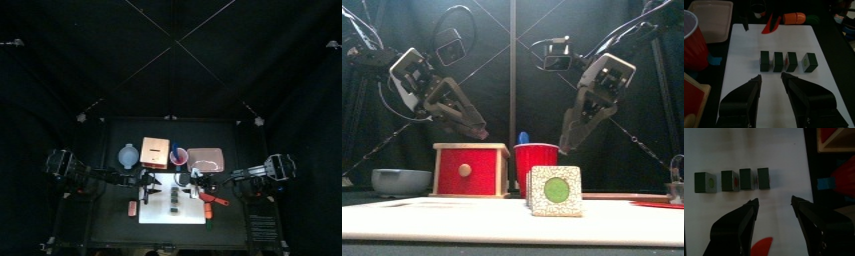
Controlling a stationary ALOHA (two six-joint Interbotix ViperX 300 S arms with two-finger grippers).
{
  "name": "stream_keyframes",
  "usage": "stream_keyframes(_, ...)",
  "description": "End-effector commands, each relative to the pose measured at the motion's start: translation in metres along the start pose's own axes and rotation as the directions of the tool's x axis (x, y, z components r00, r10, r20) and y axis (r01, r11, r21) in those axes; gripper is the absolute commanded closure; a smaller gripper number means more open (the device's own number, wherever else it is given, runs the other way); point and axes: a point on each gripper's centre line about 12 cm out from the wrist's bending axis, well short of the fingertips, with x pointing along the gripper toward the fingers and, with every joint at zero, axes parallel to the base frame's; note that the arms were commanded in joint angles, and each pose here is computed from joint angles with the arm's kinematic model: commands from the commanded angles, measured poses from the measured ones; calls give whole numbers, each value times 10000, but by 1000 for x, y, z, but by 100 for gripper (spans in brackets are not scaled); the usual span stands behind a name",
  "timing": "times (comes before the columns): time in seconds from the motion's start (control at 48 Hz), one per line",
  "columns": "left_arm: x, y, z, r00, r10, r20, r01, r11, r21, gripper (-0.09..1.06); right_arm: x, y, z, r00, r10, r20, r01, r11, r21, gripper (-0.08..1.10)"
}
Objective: Place sushi on board then cut the sushi with the knife then place the pieces on the plate
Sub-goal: Place the 4 sushi pieces on the plate
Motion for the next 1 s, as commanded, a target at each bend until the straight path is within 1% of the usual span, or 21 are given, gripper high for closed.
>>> stream_keyframes(0.021,-1,1,4,9999,24,139,-24,10000,-17,20,-5,1,21,9986,38,519,-41,10000,59,15)
stream_keyframes(0.375,-1,1,3,10000,28,93,-28,10000,-15,20,5,2,24,9994,23,347,-29,9998,172,15)
stream_keyframes(0.646,-1,1,2,10000,28,63,-28,10000,-15,20,17,3,21,10000,5,84,-7,9998,199,15)
stream_keyframes(1.0,-1,1,2,10000,28,32,-28,10000,-15,20,24,2,18,9999,-30,-97,32,9998,185,15)
